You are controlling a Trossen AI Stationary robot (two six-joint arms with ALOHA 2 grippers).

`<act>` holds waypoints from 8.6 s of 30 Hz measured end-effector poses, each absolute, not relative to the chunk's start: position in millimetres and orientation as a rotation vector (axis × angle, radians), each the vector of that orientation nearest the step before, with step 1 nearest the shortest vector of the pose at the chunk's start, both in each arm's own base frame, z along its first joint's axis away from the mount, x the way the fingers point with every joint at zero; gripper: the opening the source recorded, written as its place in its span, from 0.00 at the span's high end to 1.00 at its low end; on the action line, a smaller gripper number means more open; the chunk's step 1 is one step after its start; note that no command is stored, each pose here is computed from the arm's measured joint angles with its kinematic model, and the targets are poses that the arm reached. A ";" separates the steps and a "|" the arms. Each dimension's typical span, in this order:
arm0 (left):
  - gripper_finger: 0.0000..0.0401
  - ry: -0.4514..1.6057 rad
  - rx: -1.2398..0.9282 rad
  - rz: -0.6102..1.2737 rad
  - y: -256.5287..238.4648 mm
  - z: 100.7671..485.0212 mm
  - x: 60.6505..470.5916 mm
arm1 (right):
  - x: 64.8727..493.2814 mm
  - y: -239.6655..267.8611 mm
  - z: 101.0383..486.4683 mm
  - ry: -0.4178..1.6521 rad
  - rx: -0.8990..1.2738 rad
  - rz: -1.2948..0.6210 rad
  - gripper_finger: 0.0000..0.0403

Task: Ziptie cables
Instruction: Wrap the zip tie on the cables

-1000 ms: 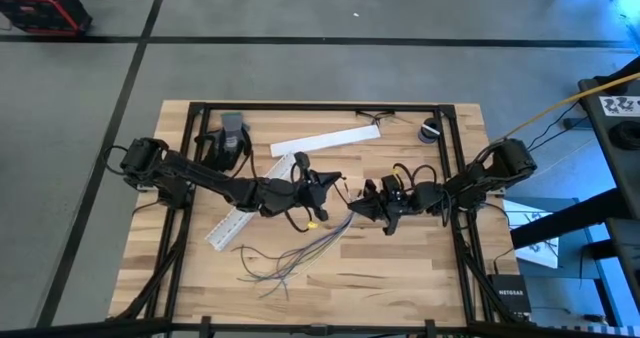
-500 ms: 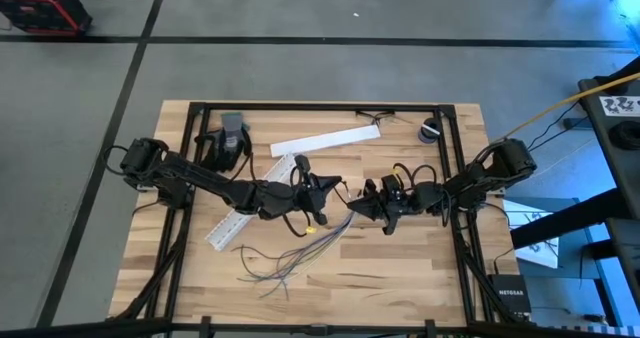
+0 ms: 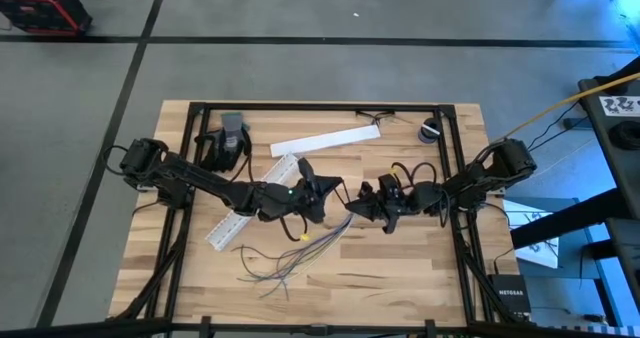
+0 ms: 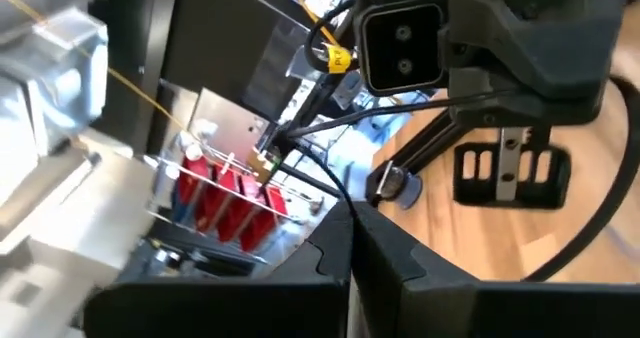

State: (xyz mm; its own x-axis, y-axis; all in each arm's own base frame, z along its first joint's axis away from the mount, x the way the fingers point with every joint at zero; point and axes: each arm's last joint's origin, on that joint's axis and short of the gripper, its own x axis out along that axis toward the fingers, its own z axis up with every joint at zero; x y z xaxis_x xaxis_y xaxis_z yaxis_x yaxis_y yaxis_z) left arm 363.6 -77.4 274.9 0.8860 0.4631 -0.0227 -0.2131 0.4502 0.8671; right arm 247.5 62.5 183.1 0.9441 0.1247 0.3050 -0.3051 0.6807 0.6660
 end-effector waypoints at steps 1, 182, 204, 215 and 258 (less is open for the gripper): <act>1.00 0.280 1.053 0.421 -77.3 274.9 363.6 | 247.7 62.5 182.5 -0.237 0.799 0.241 1.00; 1.00 0.282 0.588 0.400 -84.2 250.1 367.6 | 295.4 -20.3 104.3 0.298 -0.104 -0.049 0.54; 1.00 0.266 0.542 0.373 -94.0 249.1 365.6 | 323.2 24.5 83.3 0.385 -0.799 -0.084 0.54; 1.00 0.244 0.500 0.395 -92.7 251.9 365.9 | 343.4 52.9 89.5 0.512 -1.510 -0.145 0.59; 1.00 0.194 0.112 0.560 -57.9 257.2 366.1 | 302.8 9.5 96.2 0.366 -0.040 -0.013 0.65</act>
